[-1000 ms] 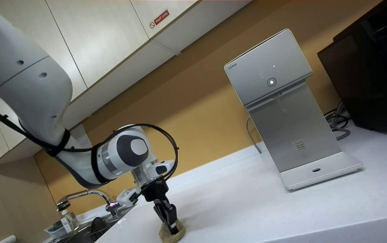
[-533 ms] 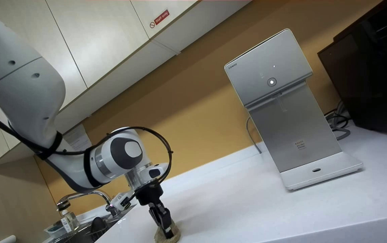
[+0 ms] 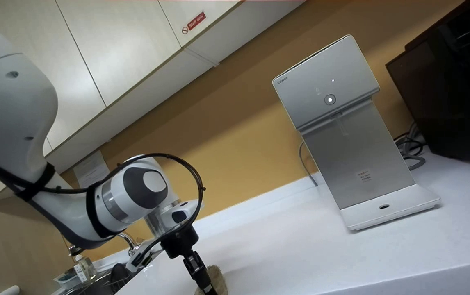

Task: Use the cloth to wipe the counter.

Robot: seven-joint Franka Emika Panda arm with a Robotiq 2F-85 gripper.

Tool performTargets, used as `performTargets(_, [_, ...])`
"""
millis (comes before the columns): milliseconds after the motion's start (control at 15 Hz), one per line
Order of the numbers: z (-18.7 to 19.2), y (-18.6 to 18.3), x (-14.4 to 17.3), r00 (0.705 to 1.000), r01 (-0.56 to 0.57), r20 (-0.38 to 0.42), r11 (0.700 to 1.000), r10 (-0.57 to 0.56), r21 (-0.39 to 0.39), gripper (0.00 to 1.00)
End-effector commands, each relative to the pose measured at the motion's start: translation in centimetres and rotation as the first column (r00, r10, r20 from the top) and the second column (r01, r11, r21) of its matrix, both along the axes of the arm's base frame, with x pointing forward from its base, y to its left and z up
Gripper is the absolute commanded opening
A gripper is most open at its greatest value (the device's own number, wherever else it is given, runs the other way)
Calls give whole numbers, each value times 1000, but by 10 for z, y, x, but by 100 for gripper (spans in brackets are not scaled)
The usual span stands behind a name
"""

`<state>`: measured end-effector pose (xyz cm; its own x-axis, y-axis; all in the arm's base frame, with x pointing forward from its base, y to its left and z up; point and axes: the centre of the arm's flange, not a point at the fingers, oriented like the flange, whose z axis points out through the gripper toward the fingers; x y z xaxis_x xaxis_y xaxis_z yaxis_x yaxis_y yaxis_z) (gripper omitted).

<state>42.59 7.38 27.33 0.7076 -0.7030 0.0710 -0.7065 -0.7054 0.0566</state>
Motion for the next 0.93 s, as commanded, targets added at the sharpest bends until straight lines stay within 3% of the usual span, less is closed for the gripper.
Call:
performTargets(0, [-39, -15, -15, 998, 50, -28, 998, -51, -28, 0])
performTargets(400, [-44, -20, 39, 1000, -17, 11, 999, 18, -38, 0])
performTargets(867, [-47, -22, 141, 988, -149, 26, 987, 150, -58, 0])
